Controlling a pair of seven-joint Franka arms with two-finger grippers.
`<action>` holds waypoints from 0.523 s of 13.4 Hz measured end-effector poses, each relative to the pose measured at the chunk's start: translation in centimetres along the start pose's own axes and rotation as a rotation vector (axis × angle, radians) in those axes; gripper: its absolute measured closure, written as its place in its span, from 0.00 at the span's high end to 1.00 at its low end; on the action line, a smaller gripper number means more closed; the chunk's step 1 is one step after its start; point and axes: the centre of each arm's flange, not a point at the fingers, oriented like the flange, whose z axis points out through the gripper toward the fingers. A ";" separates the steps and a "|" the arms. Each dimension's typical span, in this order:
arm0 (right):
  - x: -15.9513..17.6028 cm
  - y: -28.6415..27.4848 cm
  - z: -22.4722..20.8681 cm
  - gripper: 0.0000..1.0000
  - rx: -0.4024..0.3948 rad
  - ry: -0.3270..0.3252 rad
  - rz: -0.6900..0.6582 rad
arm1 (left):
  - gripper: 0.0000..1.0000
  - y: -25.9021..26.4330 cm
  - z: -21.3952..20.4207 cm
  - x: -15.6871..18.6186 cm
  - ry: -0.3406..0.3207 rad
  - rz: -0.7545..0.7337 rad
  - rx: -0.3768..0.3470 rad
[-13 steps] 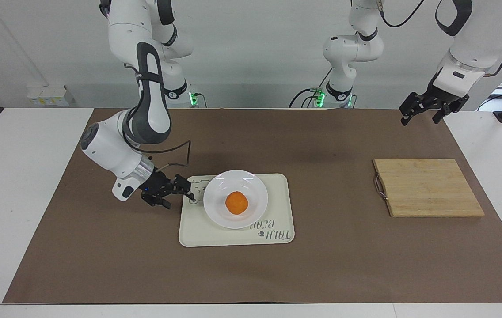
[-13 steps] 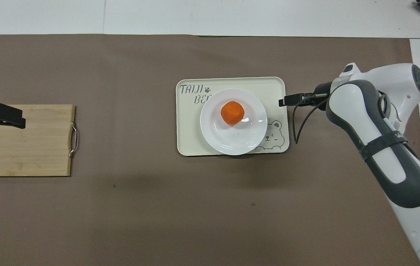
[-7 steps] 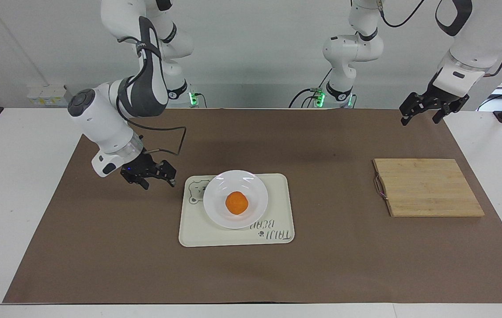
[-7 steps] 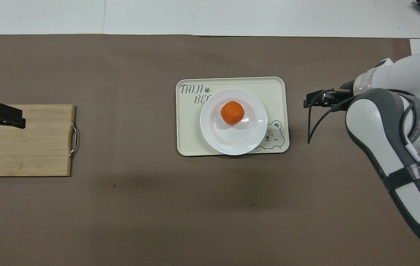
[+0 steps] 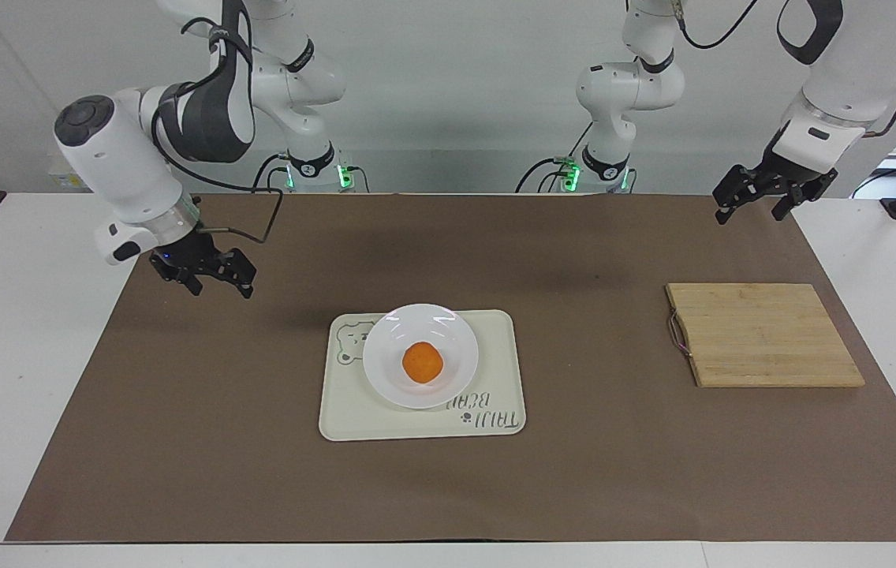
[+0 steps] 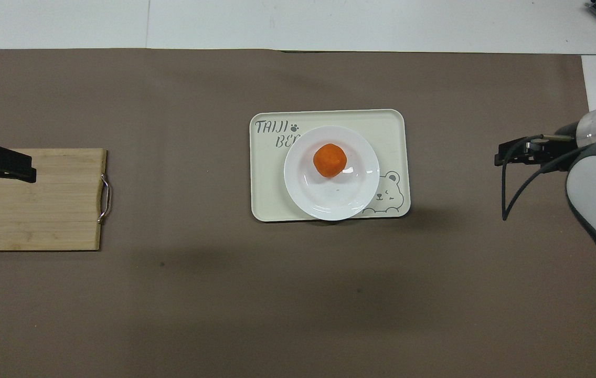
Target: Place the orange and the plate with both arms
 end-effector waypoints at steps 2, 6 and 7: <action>-1.3 0.0 -3.3 1.00 -0.003 0.011 -0.010 | 1.00 0.0 0.0 0.0 0.000 0.000 0.000; -3.1 -0.5 -11.2 1.00 -0.045 -0.005 -0.034 | 1.00 0.0 0.0 0.0 0.000 0.000 0.000; -3.5 -0.4 -12.5 1.00 -0.061 -0.012 -0.037 | 1.00 0.0 0.0 0.0 0.000 0.000 0.000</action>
